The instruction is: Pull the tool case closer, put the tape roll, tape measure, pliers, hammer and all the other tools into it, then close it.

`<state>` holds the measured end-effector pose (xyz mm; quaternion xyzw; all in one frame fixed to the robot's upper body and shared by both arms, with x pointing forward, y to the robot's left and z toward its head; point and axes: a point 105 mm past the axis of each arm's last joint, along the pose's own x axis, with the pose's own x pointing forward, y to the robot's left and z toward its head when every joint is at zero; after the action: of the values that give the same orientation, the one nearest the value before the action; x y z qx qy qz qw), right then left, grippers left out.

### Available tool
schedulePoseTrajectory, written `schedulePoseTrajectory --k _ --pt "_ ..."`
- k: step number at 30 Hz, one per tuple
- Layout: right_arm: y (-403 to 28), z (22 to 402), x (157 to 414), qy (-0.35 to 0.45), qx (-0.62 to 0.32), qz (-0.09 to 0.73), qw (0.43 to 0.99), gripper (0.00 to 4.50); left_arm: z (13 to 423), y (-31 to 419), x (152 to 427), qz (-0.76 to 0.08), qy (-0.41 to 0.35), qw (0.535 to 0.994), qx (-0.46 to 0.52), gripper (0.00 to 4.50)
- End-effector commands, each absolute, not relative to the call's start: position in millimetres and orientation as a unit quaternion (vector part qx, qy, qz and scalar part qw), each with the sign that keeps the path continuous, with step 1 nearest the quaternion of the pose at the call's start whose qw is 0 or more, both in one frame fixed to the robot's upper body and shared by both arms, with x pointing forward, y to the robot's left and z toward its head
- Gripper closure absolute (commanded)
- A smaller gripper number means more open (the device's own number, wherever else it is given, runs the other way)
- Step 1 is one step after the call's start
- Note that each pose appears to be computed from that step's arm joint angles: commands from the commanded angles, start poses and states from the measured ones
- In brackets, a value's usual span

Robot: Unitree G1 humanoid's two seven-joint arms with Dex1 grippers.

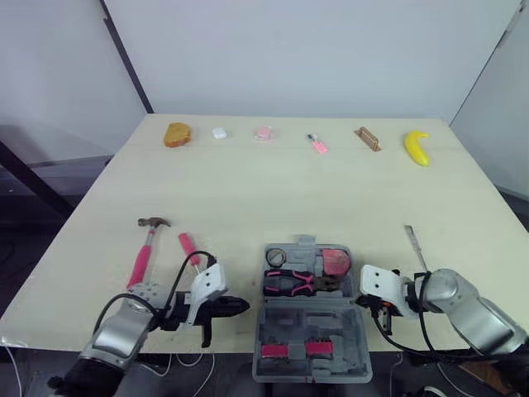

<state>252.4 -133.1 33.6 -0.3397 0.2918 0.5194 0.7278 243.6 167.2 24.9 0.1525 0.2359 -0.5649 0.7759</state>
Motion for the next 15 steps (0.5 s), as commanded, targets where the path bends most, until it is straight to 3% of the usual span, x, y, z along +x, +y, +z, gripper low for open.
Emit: schedulePoseTrajectory --k 1,15 --pt "-121 30 243 0.294 -0.333 0.541 0.714 4.50 26 160 247 -0.570 0.223 0.774 0.164 4.42" --pt "-97 45 241 0.284 -0.294 0.566 0.716 4.50 24 142 249 -0.580 0.206 0.772 0.160 4.42"
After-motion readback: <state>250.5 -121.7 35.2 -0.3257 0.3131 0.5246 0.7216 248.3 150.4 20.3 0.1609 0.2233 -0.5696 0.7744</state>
